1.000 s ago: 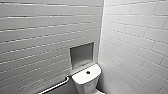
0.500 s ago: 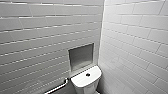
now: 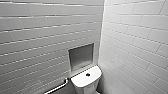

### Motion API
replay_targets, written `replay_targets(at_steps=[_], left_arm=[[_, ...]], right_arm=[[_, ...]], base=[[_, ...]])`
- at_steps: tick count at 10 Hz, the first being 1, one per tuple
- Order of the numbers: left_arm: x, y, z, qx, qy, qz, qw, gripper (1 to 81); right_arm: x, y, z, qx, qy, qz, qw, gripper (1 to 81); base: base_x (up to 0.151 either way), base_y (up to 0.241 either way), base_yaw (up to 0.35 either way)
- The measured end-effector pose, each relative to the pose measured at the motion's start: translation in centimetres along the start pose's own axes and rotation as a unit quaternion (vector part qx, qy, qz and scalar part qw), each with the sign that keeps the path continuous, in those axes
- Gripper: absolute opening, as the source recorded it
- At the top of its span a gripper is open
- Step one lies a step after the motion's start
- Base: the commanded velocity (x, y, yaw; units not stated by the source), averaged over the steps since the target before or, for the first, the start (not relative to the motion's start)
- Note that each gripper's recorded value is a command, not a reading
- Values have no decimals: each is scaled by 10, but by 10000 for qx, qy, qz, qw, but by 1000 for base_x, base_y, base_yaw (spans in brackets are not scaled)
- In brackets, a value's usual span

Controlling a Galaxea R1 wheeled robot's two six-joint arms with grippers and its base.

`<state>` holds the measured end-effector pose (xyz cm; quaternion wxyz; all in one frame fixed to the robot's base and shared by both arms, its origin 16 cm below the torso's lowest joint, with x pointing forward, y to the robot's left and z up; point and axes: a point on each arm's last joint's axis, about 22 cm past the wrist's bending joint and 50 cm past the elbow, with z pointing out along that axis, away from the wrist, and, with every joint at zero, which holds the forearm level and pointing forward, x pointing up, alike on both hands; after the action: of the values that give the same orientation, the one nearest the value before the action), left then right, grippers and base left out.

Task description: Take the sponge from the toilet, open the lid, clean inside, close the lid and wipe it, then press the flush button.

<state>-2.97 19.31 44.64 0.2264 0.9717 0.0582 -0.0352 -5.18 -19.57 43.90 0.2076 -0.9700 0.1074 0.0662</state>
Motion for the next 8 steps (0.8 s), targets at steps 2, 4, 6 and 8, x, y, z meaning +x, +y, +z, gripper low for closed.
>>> replay_targets(at_steps=[2,4,6,8], left_arm=[[7,4,-9,-149,41,24,9999,811],[18,6,-25,-329,92,58,9994,811],[43,7,-48,-507,198,96,9985,811],[79,13,-75,-716,344,209,9966,811]], right_arm=[[4,7,-13,78,-11,3,10000,10],[8,0,-27,298,-47,11,9995,10],[23,-8,-44,517,-21,4,9987,10],[36,-3,-61,589,23,-3,9983,10]], base=[[0,0,0],[0,0,0],[0,0,0],[0,0,0]])
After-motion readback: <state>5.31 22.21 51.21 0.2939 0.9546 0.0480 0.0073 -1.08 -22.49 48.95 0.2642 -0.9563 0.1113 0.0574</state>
